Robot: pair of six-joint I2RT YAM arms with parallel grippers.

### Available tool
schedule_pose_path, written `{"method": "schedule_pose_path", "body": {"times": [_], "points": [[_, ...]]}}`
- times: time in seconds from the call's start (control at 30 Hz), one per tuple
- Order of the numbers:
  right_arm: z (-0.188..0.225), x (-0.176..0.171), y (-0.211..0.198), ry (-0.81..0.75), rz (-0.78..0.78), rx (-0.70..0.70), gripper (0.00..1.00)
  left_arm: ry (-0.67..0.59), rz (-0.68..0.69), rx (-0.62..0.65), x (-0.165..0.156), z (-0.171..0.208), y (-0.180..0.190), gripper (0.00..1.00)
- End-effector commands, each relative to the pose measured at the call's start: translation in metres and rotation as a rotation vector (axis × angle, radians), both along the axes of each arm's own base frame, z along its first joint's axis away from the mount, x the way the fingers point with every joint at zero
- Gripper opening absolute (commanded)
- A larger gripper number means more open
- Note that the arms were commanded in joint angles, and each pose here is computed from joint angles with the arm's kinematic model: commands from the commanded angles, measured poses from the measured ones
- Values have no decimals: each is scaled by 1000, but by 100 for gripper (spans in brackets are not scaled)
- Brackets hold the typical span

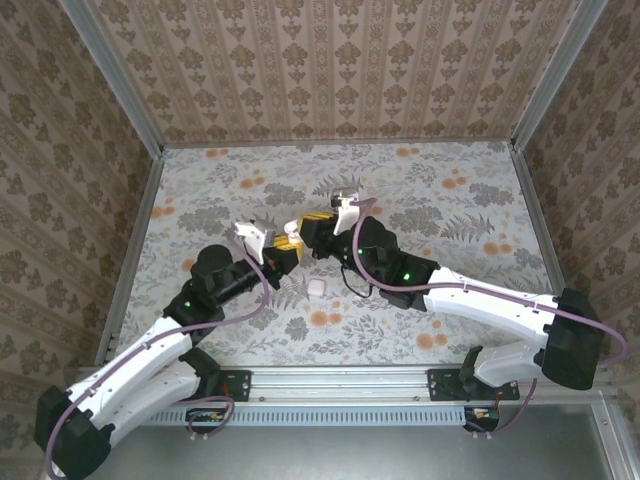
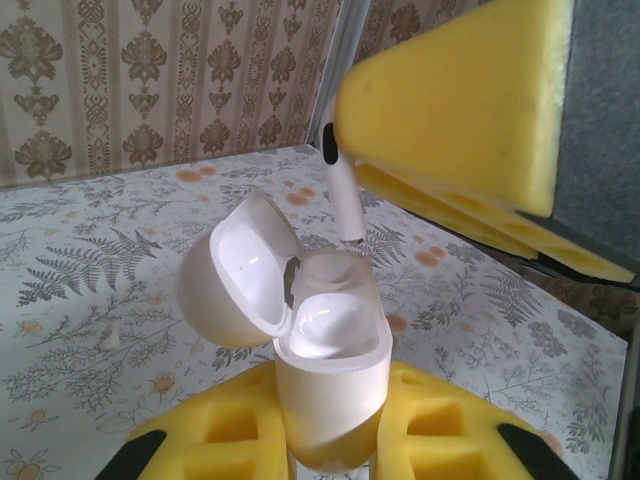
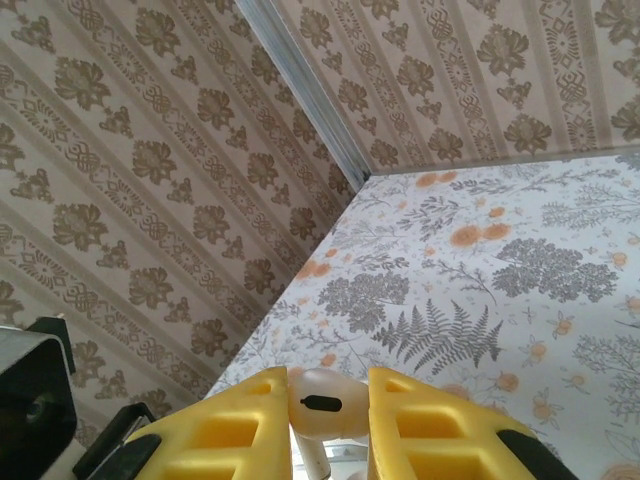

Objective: Insert wireless bluetooth earbuds into charging case

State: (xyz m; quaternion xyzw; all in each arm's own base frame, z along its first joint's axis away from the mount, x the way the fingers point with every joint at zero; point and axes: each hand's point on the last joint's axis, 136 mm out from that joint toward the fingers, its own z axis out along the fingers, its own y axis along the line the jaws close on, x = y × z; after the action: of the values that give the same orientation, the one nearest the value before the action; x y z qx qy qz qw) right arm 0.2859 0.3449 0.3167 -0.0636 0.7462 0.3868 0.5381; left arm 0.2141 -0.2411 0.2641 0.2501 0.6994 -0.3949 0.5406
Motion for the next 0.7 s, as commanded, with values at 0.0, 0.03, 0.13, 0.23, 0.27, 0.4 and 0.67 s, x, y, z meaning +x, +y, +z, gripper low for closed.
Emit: {"method": "schedule_pose_path", "body": {"times": [0.0,0.03,0.13,0.23,0.27,0.4,0.67], "points": [[16,-4,12,-10,40,56,20,-53,3,-61,1,30,-2,0],[15,-4,12,-7,42,56,20,-54,5,-63,2,31,-2,0],[12,-5,15,1,47,55,20,-57,9,-63,2,32,-3,0],[10,-6,17,12,54,60,19,-58,12,-63,3,33,-3,0],[9,-7,18,13,57,61,19,-59,14,-63,4,33,-2,0],[6,-9,20,23,63,67,19,-60,15,-64,4,34,-3,0],[1,-14,23,44,74,86,19,-60,23,-66,6,35,-2,0]]}}
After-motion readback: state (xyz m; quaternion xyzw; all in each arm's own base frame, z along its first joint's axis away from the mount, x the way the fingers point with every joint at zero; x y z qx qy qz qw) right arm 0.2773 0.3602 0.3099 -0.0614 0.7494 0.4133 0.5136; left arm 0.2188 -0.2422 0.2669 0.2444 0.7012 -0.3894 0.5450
